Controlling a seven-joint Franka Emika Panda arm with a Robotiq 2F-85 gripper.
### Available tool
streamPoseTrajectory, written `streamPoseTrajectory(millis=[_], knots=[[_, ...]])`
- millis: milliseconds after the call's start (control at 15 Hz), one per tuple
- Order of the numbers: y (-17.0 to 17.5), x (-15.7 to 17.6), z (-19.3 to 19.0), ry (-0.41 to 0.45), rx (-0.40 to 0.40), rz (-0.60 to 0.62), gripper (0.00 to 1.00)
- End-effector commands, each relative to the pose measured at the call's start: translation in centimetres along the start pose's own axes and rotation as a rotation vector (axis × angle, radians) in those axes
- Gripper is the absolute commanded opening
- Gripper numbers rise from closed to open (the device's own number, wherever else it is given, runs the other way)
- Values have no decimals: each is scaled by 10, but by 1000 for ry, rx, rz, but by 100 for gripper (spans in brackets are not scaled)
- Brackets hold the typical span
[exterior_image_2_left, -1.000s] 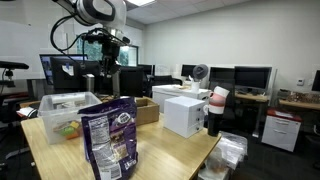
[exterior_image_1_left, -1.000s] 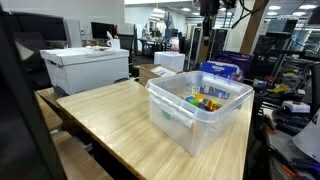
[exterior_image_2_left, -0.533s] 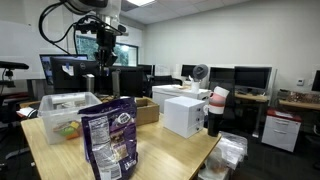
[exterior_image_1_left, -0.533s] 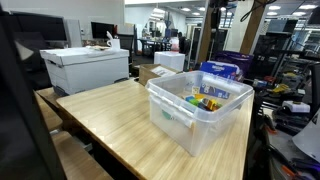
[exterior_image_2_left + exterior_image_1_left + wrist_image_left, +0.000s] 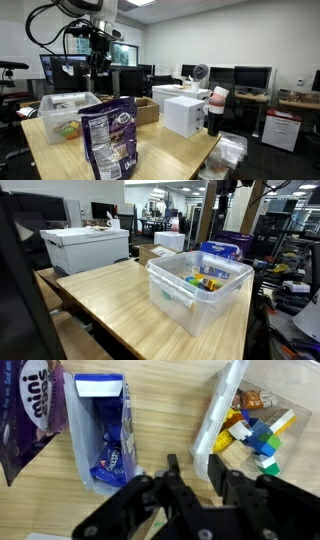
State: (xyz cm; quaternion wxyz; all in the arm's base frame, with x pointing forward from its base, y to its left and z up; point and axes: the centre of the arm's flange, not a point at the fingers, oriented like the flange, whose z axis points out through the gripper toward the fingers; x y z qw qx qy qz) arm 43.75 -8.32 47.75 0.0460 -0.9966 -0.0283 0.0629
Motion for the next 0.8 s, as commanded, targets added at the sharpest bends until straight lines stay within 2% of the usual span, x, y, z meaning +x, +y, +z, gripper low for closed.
streamPoseTrajectory(millis=[0, 133, 733], knots=[[0, 0, -1, 2, -1, 0, 39], [-1, 1, -3, 6, -2, -2, 48], [-1, 1, -3, 6, -3, -2, 48]])
